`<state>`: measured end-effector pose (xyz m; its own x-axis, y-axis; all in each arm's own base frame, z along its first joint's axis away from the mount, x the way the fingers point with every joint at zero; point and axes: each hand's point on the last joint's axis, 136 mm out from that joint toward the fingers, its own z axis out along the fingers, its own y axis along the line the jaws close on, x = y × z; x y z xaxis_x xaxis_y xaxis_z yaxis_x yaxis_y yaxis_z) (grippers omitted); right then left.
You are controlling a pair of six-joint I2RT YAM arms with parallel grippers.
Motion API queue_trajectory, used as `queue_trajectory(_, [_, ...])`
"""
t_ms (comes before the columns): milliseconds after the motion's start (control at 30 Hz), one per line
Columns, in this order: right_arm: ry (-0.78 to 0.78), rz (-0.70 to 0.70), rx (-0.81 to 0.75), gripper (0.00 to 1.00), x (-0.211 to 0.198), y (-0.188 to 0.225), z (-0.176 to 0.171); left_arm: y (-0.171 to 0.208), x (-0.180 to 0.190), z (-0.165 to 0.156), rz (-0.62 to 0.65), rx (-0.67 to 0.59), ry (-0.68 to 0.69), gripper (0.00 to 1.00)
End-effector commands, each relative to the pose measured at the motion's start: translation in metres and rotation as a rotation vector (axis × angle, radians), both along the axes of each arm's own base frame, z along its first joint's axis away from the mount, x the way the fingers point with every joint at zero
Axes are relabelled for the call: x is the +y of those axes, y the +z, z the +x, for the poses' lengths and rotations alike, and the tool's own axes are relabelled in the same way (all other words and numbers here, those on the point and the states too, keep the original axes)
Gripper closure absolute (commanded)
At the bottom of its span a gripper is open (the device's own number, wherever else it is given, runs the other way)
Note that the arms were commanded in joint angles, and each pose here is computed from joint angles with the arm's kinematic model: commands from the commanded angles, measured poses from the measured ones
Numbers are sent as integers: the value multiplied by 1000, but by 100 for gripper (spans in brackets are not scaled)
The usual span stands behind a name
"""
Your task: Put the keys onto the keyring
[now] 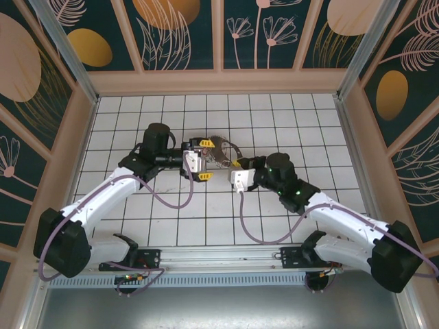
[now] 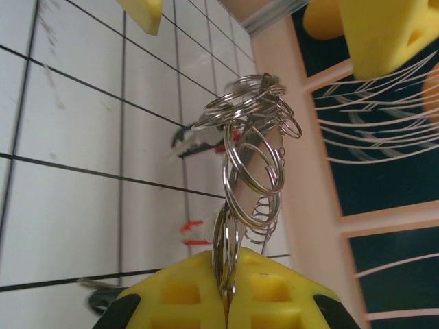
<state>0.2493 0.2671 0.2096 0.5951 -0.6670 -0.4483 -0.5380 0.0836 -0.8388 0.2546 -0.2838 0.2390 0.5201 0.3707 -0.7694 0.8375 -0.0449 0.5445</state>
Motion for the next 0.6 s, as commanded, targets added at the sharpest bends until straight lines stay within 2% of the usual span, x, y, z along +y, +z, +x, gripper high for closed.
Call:
queue_trajectory(0, [-100,-16,-276,100,-7,36,20,10,0,5,-47,31,64,11])
queue_trajectory(33, [-123,-15,-304,100,-9,38,24,17,1,9,-81,65,111,2])
queue_trajectory(167, [-171,13,-360,100,-12,48,32,32,14,27,-221,274,341,1])
queue_trajectory(233, [-194,21,-368,100,-13,50,37,40,30,45,-344,428,544,1])
queue_trajectory(333, [-223,43,-385,100,-14,51,42,46,84,81,-588,608,984,1])
queue_trajectory(367, [-227,57,-390,100,-14,53,43,46,93,83,-631,658,1039,1])
queue_trajectory(567, [-281,60,-450,100,-16,56,54,43,61,87,-561,972,956,1])
